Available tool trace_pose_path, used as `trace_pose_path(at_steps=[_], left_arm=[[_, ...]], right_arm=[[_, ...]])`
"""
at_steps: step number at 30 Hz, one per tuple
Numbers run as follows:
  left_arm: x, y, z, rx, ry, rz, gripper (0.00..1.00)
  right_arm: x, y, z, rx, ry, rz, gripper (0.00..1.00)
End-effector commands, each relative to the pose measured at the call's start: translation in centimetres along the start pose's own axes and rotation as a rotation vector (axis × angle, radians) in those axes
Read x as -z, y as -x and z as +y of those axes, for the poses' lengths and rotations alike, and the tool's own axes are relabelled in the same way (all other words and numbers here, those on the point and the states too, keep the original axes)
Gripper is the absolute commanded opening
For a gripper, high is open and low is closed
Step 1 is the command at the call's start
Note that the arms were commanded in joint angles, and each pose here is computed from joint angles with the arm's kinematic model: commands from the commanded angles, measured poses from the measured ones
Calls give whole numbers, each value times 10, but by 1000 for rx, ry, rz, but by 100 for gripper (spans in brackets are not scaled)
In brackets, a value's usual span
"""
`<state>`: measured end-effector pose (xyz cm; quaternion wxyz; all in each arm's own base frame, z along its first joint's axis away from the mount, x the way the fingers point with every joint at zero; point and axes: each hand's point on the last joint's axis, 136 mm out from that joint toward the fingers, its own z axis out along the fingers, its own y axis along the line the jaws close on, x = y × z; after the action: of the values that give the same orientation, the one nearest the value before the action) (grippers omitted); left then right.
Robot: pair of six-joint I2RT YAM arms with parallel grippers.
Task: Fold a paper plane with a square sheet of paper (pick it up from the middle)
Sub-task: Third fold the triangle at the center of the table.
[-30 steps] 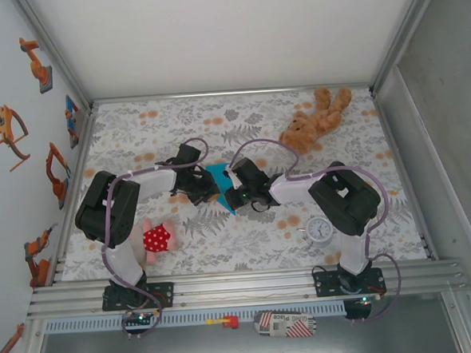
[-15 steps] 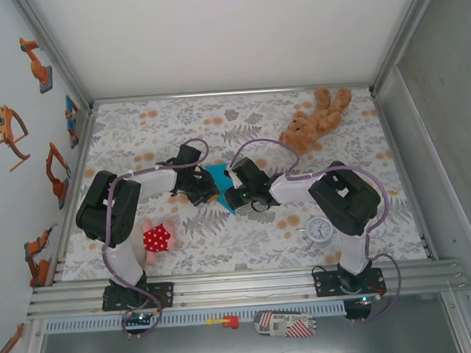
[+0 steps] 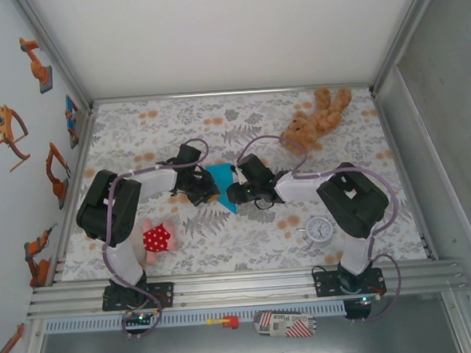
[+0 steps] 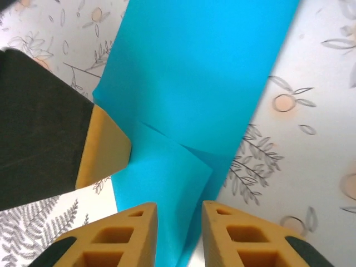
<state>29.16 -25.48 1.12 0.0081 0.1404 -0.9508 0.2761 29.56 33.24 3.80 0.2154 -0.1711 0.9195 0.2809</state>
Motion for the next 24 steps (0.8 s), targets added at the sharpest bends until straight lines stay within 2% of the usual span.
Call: trace_pose_path(at_steps=[1, 6, 10, 15, 24], left_arm=[[-12, -9, 38, 74, 140, 36, 9], [-13, -9, 40, 83, 144, 37, 9], [-15, -10, 41, 91, 147, 42, 9], [-16, -11, 43, 98, 153, 45, 9], [-17, -12, 47, 102, 171, 54, 9]], right_arm=[[21, 6, 1, -60, 6, -35, 29], [32, 1, 12, -95, 76, -29, 27], [28, -6, 32, -113, 186, 14, 15], [12, -16, 46, -102, 222, 70, 5], [-8, -20, 51, -99, 229, 120, 0]])
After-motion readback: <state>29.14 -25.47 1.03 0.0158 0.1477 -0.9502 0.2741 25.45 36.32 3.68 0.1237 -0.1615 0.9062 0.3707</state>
